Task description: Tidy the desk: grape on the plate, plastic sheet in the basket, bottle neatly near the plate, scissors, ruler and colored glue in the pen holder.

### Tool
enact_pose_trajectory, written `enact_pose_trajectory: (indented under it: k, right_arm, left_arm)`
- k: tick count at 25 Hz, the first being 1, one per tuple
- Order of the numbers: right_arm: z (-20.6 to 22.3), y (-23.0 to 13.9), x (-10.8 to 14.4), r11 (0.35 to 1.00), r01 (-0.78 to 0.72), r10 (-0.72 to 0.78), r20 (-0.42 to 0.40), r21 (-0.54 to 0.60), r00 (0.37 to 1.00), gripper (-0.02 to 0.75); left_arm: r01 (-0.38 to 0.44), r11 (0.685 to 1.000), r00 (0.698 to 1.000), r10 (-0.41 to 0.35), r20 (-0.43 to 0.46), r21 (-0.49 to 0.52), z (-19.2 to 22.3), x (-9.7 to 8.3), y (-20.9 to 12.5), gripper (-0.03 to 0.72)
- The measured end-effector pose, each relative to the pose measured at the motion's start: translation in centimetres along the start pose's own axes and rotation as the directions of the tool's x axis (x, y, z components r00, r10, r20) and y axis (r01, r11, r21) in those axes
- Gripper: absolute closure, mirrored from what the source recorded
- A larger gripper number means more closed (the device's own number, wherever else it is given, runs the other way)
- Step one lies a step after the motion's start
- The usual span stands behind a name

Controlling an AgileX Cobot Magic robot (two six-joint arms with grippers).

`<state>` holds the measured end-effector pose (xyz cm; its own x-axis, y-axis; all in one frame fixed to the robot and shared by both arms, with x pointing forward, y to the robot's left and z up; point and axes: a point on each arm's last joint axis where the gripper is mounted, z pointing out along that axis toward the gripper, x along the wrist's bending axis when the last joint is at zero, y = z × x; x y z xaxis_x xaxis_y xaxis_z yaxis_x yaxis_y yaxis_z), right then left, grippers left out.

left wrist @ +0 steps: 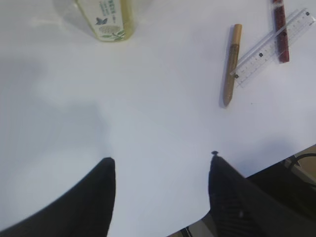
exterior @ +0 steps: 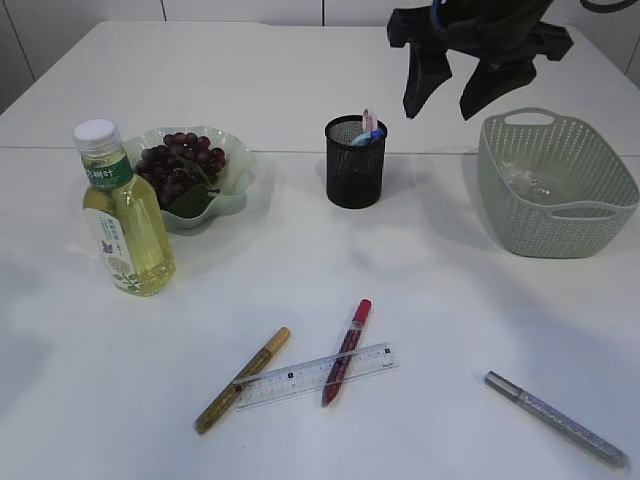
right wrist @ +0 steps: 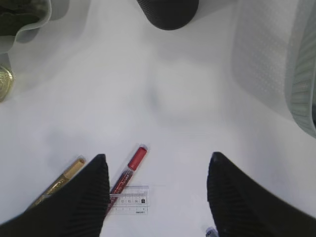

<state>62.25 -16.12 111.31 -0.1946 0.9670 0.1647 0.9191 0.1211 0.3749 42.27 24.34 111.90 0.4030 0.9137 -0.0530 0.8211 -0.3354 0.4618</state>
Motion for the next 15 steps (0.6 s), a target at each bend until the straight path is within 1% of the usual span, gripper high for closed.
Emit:
enact_pose_trajectory:
  k: [4, 7, 10, 15]
  right_arm:
    - [-1.5, -0.3, 0.1, 1.0, 0.006, -0.006, -0.006, -0.027, 1.0, 0.246]
    - [-2.3, -1.4, 0.0, 1.0, 0.005, -0.005, -0.006, -0.02, 1.0, 0.246]
    - [-2.7, -3.3, -0.3, 1.0, 0.001, -0.001, -0.001, 0.015, 1.0, 0.246]
    - [-2.9, -7.7, -1.0, 0.995, -0.011, 0.01, 0.014, 0.099, 1.0, 0.246]
  left_arm:
    - [-0.09, 0.996, 0.995, 0.089, 0.033, 0.021, 1.0, -1.3, 2.5, 0.244]
    - [-0.175, 0.983, 0.984, 0.173, 0.049, 0.049, 2.2, -2.6, 3.8, 0.241]
    - [-0.249, 0.965, 0.968, 0.244, 0.058, 0.082, 3.5, -3.8, 4.7, 0.241]
    - [-0.323, 0.932, 0.946, 0.313, 0.083, 0.163, 7.1, -5.5, 5.7, 0.241]
